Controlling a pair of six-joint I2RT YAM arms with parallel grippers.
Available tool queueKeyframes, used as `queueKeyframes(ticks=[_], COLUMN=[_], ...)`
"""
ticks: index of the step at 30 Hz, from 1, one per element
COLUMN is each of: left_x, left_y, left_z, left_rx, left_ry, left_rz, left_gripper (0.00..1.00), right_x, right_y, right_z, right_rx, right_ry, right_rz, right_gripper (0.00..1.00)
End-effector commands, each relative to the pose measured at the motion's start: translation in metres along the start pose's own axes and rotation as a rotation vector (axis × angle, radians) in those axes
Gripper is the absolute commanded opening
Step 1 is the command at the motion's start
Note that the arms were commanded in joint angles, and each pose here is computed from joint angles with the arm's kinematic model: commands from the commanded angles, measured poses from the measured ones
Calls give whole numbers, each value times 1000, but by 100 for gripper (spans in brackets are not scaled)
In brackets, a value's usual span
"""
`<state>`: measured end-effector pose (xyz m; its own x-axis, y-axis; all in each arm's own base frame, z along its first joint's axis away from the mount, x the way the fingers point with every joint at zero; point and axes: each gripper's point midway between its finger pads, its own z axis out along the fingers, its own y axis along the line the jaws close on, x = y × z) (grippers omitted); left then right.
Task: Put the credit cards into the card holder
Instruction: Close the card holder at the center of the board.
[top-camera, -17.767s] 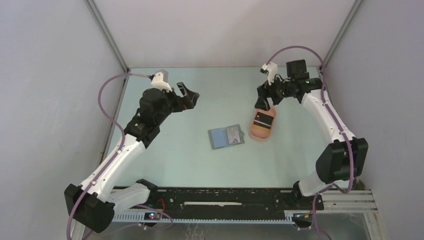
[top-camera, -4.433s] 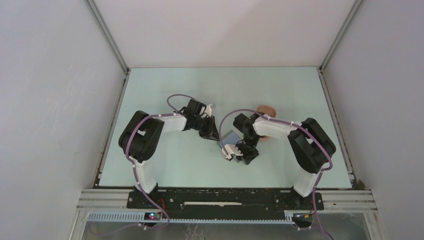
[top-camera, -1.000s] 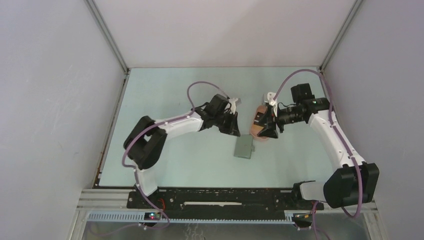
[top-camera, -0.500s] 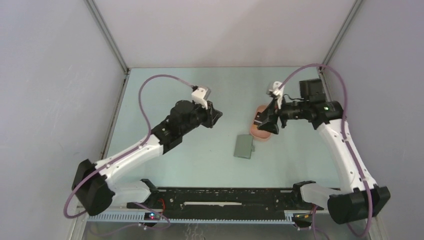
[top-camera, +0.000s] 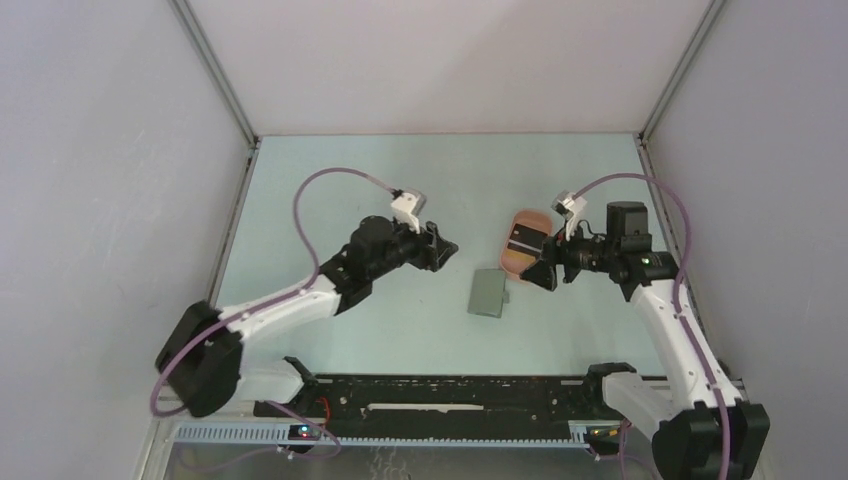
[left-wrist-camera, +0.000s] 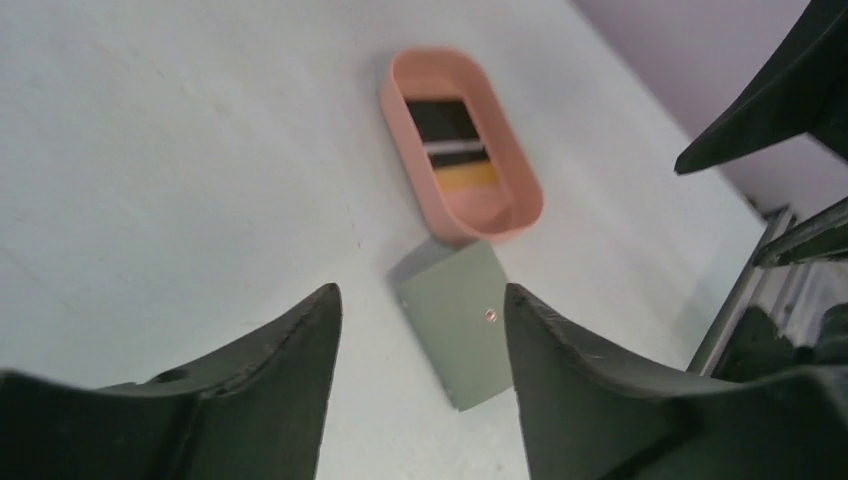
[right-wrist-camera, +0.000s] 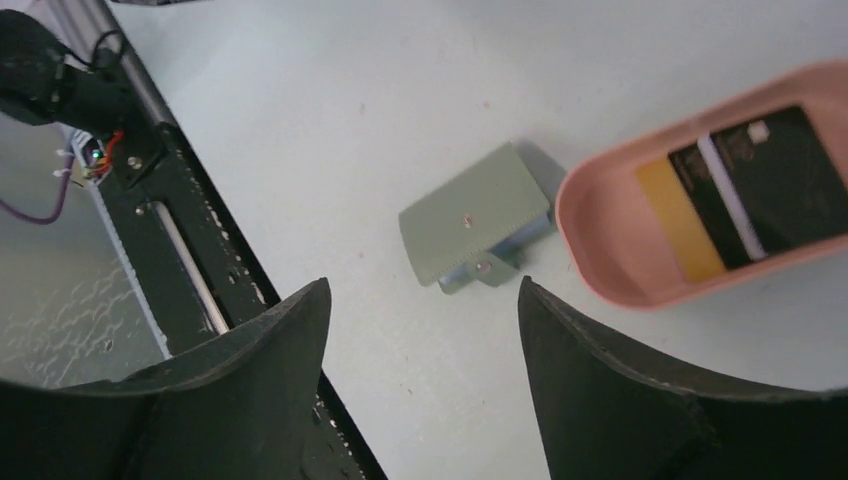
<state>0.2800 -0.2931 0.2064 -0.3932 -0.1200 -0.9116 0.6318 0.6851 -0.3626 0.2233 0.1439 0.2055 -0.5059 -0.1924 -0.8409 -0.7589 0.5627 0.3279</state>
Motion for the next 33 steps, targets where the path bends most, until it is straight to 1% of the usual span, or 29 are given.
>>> queueKeyframes(ticks=[1,2,3,4,6,7,9,10,13,16,20,24,26,27,29,30,33], left_x=[49,65,84,97,115,121,131,137,155,172,186,197,201,203,208,210,215], left_y=[-8,-6,-5,-7,-12,-14,-14,-12,-8,-6,-6,-16,-25,-29,-37,-41,-49], left_z=[29,34,40,43,48,50,56,59,62,57,52,51,53,53,55,56,62], left_rx=[67,61,58,60,67,65,55,38,3,-18,-43,-41,-33,-30,-30,-29,-33], left_ry=[189,227,269,297,339,352,373,387,439,478,512,540,550,556,570,576,585], left_rz=[-69,-84,-97,-104,-99,-92,-78,-75,-88,-106,-121,-124,-126,-124,-119,-117,-119], left_gripper=[58,55,53,52,51,51,51,51,51,50,51,51,51,50,50,49,45], right_x=[35,41,44,46,54,59,67,73,92,100,89,82,78,75,66,61,56], right_y=[-40,-46,-48,-50,-53,-58,-70,-76,-86,-99,-125,-140,-143,-139,-121,-108,-67], right_z=[23,27,33,39,55,61,70,74,83,93,97,93,90,89,85,83,75], right_rx=[122,143,151,157,170,189,218,221,218,255,365,443,458,438,352,293,110], right_ry=[123,168,208,239,309,344,403,438,524,554,527,507,494,486,457,446,414], right_rz=[76,82,80,78,65,63,86,108,167,162,137,107,99,102,88,78,56], right_gripper=[73,67,55,48,37,30,19,16,12,9,6,6,8,9,15,21,42])
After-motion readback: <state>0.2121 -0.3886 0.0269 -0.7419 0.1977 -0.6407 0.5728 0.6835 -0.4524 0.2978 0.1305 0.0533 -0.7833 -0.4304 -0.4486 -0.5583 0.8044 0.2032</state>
